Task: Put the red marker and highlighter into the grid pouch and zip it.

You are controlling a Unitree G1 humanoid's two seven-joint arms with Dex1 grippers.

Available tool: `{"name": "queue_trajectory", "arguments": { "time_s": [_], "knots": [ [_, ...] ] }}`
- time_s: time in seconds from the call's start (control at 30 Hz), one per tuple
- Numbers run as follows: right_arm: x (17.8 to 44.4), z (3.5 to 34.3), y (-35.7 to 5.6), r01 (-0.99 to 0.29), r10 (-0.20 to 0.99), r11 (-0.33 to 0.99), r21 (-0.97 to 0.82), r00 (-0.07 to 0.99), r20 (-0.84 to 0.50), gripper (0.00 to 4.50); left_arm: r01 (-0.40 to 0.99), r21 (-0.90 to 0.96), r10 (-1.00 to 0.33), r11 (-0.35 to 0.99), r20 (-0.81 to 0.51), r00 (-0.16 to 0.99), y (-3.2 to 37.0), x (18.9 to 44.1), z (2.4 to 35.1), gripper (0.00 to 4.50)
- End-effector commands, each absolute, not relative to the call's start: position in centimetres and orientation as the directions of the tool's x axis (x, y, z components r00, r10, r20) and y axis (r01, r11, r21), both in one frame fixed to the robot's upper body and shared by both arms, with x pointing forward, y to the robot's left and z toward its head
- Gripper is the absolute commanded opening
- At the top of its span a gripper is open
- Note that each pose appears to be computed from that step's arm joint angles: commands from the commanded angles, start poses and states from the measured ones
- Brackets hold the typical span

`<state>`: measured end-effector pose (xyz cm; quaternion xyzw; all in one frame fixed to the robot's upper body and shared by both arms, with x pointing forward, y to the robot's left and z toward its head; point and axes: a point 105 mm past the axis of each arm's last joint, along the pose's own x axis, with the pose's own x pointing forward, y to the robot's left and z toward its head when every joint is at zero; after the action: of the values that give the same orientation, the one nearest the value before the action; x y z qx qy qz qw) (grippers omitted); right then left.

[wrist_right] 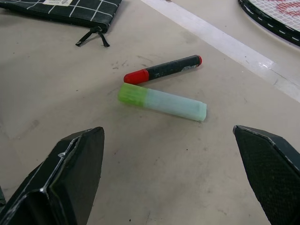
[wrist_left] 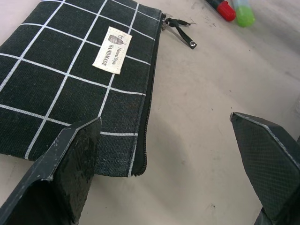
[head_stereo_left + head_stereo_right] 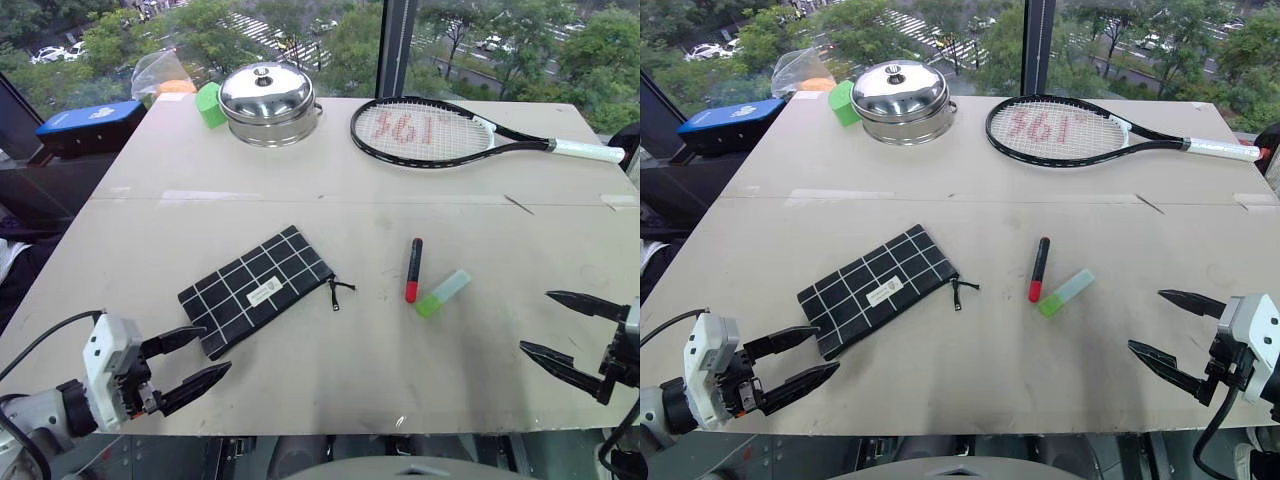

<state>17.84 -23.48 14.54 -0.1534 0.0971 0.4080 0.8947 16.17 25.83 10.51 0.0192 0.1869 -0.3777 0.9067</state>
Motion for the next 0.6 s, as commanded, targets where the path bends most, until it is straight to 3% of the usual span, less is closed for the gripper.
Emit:
{"name": "queue_trajectory", "arguments": {
  "time_s": [0.03, 0.13, 0.2, 0.27, 0.3, 0.4, 0.6],
  "knots": [
    [18.1, 15.9, -23.3, -0.754, 0.715, 0.613, -0.238, 0.657, -0.241, 4.47, 0.694, -0.128, -0.697, 0.709, -0.282, 0.659, 24.4, 17.1, 12.0, 4.47],
    [18.9, 17.2, -21.2, -0.781, 0.777, 0.588, -0.208, 0.618, -0.123, 4.47, 0.661, -0.227, -0.697, 0.716, -0.174, 0.695, 23.1, 18.7, 13.2, 4.47],
    [19.1, 17.7, -19.5, -0.817, 0.822, 0.542, -0.196, 0.564, -0.078, 4.47, 0.649, -0.128, -0.661, 0.75, -0.188, 0.726, 23.3, 19.3, 13.3, 4.47],
    [18.9, 17.9, -18.3, -0.851, 0.858, 0.49, -0.191, 0.509, -0.066, 4.47, 0.628, 0.103, -0.6, 0.771, -0.211, 0.772, 24.5, 19.7, 13.4, 4.47],
    [18.7, 17.7, -17.9, -0.866, 0.873, 0.462, -0.191, 0.482, -0.078, 4.47, 0.608, 0.273, -0.569, 0.746, -0.213, 0.794, 25.4, 19.7, 13.5, 4.47],
    [18.3, 17.2, -17.2, -0.894, 0.896, 0.406, -0.191, 0.431, -0.112, 4.47, 0.588, 0.547, -0.571, 0.596, -0.226, 0.789, 26.7, 18.0, 13.2, 4.47],
    [18.3, 16.6, -16.9, -0.905, 0.906, 0.384, -0.182, 0.408, -0.118, 4.47, 0.582, 0.712, -0.571, 0.393, -0.307, 0.762, 28.3, 15.1, 10.9, 4.47]
  ]
}}
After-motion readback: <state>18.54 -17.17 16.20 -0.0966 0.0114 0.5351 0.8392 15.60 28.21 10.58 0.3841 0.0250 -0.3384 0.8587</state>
